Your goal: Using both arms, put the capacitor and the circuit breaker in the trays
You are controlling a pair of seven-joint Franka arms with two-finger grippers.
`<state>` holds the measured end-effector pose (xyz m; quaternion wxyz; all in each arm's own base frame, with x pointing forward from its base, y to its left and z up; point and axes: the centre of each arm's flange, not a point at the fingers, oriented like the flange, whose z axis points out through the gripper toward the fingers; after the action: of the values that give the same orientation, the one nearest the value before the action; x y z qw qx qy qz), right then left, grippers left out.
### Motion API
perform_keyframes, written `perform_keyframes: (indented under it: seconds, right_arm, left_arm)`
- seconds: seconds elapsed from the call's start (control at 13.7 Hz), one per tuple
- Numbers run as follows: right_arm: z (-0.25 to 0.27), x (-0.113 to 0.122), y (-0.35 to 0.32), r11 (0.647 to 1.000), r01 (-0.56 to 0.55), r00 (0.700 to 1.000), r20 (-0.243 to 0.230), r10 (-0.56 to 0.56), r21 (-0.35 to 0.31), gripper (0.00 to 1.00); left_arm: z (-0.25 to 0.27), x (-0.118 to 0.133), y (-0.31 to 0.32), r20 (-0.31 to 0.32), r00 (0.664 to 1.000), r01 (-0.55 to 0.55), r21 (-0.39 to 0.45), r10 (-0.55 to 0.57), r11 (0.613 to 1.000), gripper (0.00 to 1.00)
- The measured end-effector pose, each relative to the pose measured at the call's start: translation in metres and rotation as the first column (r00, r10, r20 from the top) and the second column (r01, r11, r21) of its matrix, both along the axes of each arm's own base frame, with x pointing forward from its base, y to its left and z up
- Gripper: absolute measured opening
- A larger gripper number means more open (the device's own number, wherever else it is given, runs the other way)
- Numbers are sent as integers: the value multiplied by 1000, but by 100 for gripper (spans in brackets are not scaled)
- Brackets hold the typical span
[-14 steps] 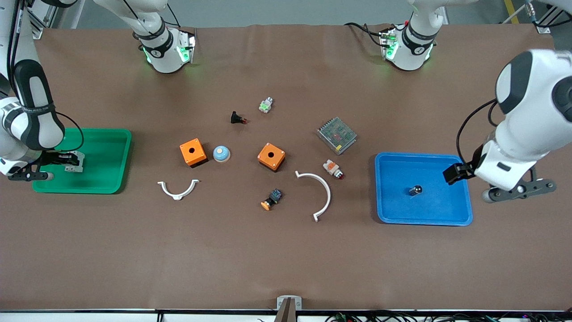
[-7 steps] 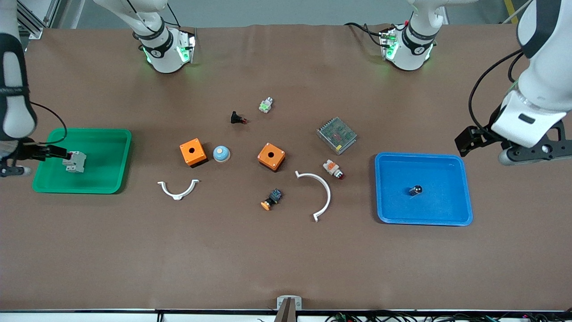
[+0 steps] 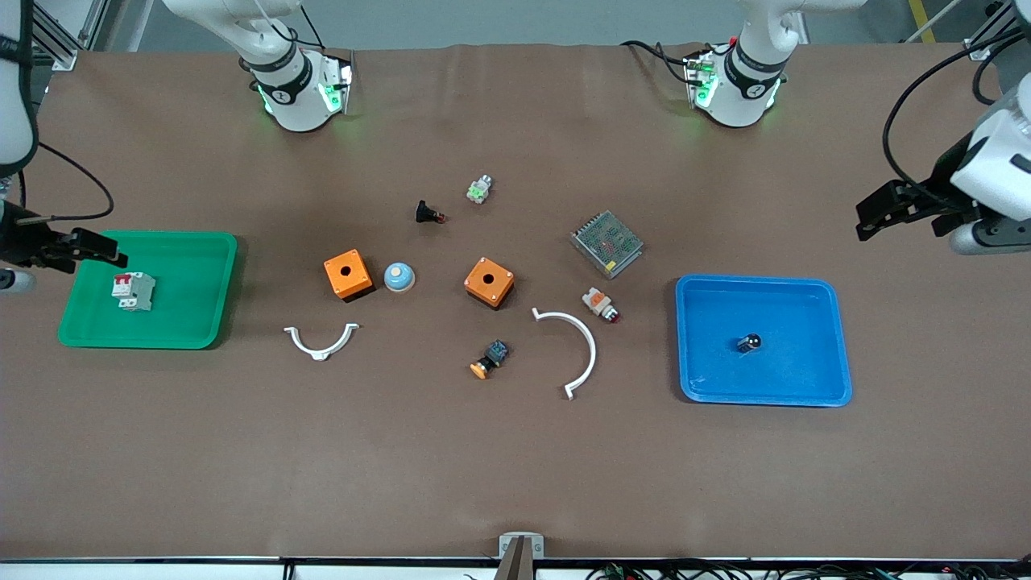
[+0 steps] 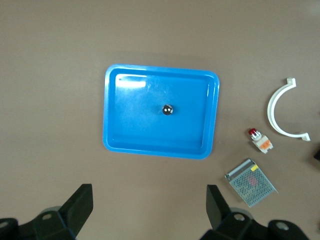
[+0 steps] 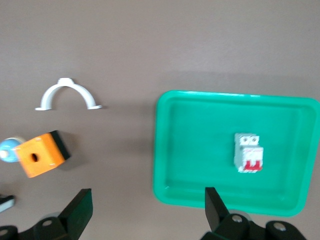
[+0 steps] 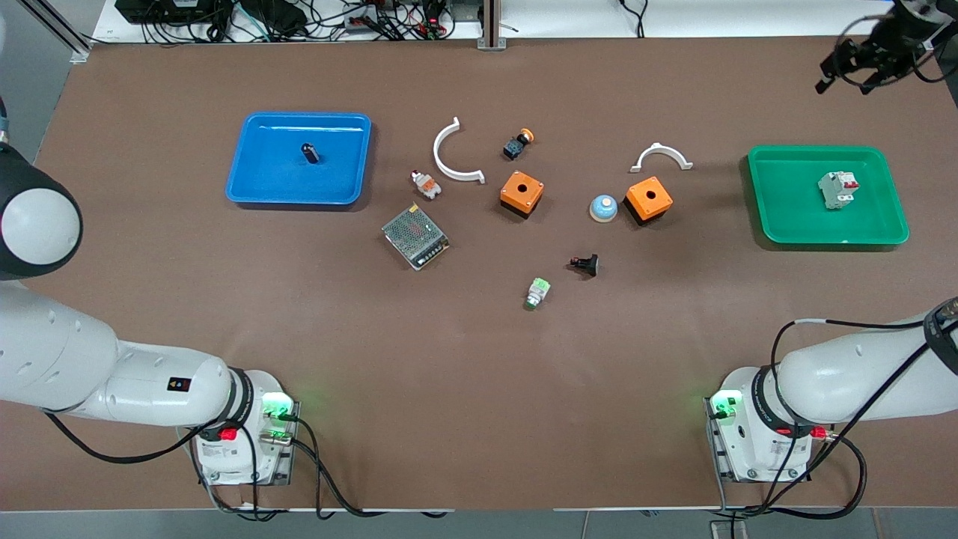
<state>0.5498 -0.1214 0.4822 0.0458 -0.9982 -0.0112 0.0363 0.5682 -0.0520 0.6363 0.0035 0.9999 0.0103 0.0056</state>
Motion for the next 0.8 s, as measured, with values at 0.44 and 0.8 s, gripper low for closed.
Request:
perform_keyframes:
  seconds: [0.44, 0.8]
  right_arm:
    - [114, 3, 66, 999, 12, 998, 54, -10, -38, 100]
    - [147, 10, 83, 995, -21, 993, 110, 32, -97, 100]
  left_arm:
    - [7, -20, 5, -27, 1000, 11, -37, -12, 999, 100]
    - [7, -30, 12, -34, 999, -2, -45, 0, 999, 100]
